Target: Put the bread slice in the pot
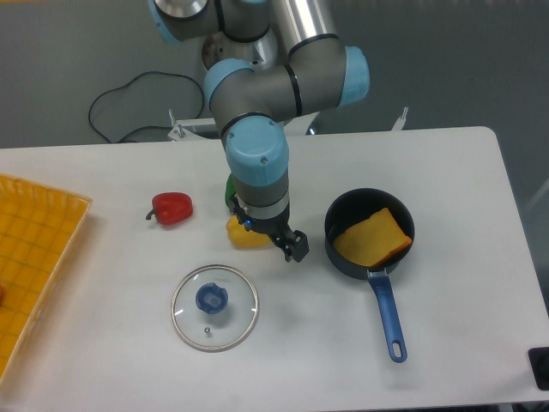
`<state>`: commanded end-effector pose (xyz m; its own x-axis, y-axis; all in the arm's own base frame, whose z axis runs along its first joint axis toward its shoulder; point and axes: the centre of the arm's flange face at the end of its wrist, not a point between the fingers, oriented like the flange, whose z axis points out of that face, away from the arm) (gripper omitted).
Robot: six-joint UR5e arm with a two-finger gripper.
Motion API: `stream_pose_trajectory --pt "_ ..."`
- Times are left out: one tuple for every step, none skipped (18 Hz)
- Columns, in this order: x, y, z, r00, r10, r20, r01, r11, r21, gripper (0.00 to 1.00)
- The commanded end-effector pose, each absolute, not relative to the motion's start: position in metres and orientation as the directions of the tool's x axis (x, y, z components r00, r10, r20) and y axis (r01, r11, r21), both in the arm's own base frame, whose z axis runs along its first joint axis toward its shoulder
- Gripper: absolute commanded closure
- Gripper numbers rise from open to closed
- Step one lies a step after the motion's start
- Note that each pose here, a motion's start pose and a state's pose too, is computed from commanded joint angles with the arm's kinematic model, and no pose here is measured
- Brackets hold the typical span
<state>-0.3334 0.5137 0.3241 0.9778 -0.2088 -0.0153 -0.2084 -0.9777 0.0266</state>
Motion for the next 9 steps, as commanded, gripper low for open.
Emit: stream_pose_trajectory --pt "-0.3336 0.5139 0.3248 0.978 -0.209 -0.017 -0.208 -0.978 0.026 0.00" --pt "-0.3344 0.5145 0.3253 0.978 -0.209 -0.019 -0.208 -0.978 0.026 0.00" --pt "-0.3351 0.5139 0.3251 0.978 -0.207 -0.017 -0.207 -0.978 0.027 0.00" --pt "-0.3352 0.5138 0.3252 0.978 -0.207 -0.018 -0.207 -0.978 0.028 0.00" --pt "-0.3355 0.5140 0.3259 0.978 -0.207 -0.020 -0.207 -0.978 0.028 0.00" --pt "-0.3363 0.5131 0.3268 0.978 -0.206 -0.022 -0.205 -0.978 0.029 0.00" --pt "-0.3372 0.5125 0.3268 0.979 -0.204 -0.023 -0.204 -0.979 0.031 0.00" --pt "-0.3372 0.5121 0.3277 0.978 -0.206 -0.026 -0.205 -0.978 0.032 0.00" --pt "-0.3379 0.5117 0.3277 0.978 -0.206 -0.025 -0.205 -0.978 0.031 0.00"
